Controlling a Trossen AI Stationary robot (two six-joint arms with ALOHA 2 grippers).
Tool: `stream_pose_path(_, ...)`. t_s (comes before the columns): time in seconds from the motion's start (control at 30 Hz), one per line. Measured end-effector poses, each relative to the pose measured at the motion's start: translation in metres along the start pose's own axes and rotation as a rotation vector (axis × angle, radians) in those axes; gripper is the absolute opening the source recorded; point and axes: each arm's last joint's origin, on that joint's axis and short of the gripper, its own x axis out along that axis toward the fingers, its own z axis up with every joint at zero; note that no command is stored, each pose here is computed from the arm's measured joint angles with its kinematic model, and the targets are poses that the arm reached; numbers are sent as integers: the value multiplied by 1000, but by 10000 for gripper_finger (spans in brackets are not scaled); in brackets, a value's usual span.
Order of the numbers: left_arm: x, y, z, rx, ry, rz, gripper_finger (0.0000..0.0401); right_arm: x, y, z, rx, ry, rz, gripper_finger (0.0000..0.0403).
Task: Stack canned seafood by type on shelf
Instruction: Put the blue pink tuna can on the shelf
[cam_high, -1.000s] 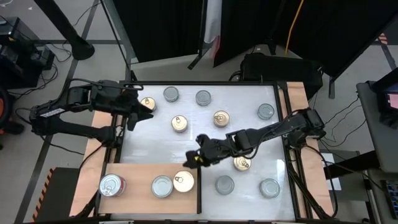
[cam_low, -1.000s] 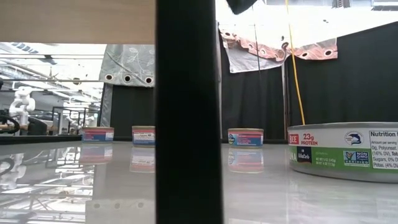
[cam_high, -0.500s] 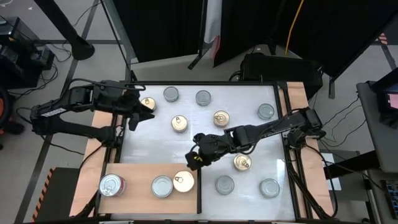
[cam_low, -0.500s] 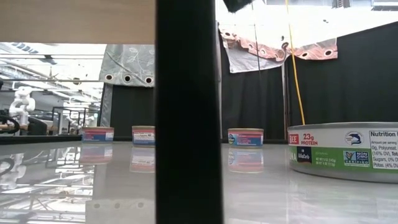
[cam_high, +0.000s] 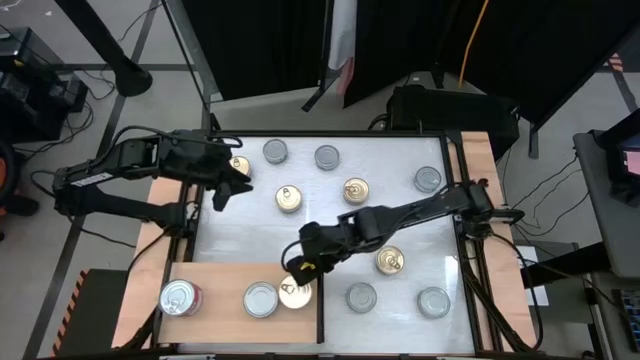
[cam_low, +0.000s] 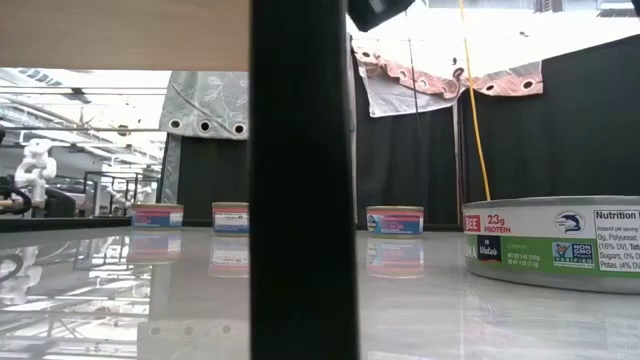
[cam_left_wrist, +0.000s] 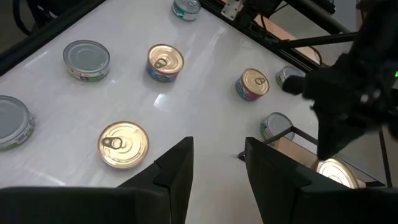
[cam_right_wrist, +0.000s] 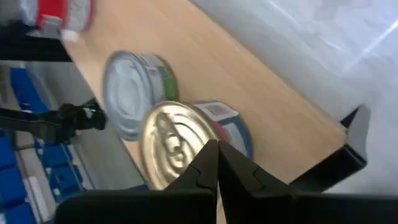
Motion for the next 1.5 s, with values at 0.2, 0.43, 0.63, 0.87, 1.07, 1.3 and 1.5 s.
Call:
stream_pose_path(0.2,2,0,1,-6,3,1,146,5,4,1,-7,8,2,0)
stream_pose_path(0.43,2,0,1,0,4,0,146,6,4,-2,-8,32,0,0)
stream_pose_path(0.63,2,0,1,0,5,-2,146,5,4,-1,-2,7,0,0)
stream_pose_path(0.87,2,0,1,1,5,-2,146,1,1,7,0,-24,-24,0)
stream_pose_path(1.07,2,0,1,3,5,-2,146,5,-2,5,-20,-8,-50,0)
stream_pose_path(1.3,2,0,1,27,1,7,146,6,0,-4,-34,25,-51,0)
stream_pose_path(1.5,2,0,1,29,-2,13,146,7,2,-12,-32,39,-48,0)
